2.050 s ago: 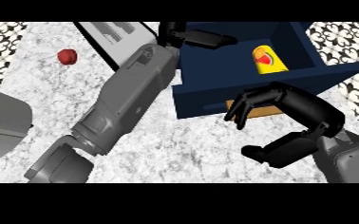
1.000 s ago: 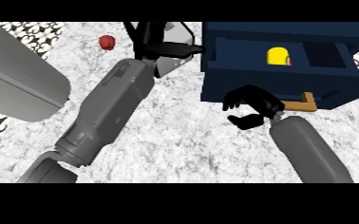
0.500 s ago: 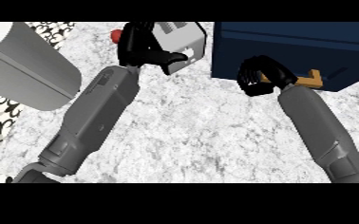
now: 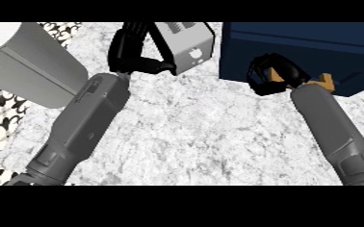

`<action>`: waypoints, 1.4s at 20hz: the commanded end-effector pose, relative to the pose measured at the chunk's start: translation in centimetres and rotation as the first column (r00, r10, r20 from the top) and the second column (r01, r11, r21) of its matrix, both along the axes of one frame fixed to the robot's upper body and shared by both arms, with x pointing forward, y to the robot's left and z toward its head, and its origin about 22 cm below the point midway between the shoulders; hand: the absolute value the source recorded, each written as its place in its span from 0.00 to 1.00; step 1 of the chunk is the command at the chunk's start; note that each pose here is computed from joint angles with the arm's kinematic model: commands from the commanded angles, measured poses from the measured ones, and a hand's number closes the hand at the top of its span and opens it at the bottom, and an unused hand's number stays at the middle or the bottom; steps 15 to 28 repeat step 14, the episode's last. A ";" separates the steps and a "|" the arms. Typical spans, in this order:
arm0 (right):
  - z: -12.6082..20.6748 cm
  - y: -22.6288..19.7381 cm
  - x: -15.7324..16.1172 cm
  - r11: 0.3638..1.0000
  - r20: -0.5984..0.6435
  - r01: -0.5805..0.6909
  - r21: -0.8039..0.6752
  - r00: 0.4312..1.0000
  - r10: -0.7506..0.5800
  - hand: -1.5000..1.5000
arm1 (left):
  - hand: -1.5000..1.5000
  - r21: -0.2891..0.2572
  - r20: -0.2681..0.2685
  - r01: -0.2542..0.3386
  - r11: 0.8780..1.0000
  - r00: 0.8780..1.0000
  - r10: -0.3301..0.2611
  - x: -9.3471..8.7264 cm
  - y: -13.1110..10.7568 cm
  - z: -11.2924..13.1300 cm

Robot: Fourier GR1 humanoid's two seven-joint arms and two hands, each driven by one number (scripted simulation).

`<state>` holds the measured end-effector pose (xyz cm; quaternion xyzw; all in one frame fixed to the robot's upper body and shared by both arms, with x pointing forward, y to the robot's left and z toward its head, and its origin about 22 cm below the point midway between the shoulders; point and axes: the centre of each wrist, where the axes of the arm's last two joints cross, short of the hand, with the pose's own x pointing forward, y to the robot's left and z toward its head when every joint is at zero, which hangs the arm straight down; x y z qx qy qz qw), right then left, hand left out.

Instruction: Pick up the cup, place it into the drawer and close the drawer

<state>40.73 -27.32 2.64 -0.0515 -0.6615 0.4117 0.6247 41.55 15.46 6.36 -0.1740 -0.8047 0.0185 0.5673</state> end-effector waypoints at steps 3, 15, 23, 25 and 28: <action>8.1 -3.1 3.1 0.984 0.161 0.178 -0.007 0.971 -0.175 1.00 | 0.00 0.004 -0.002 0.031 1.000 1.000 -0.031 -0.4 0.5 -0.3; 9.6 -4.9 2.7 0.987 0.142 0.155 0.041 0.977 -0.159 1.00 | 0.00 -0.009 0.008 0.051 0.999 0.999 -0.050 -0.7 2.0 -0.6; 9.6 -4.9 2.7 0.987 0.142 0.155 0.041 0.977 -0.159 1.00 | 0.00 -0.009 0.008 0.051 0.999 0.999 -0.050 -0.7 2.0 -0.6; 9.6 -4.9 2.7 0.987 0.142 0.155 0.041 0.977 -0.159 1.00 | 0.00 -0.009 0.008 0.051 0.999 0.999 -0.050 -0.7 2.0 -0.6; 9.6 -4.9 2.7 0.987 0.142 0.155 0.041 0.977 -0.159 1.00 | 0.00 -0.009 0.008 0.051 0.999 0.999 -0.050 -0.7 2.0 -0.6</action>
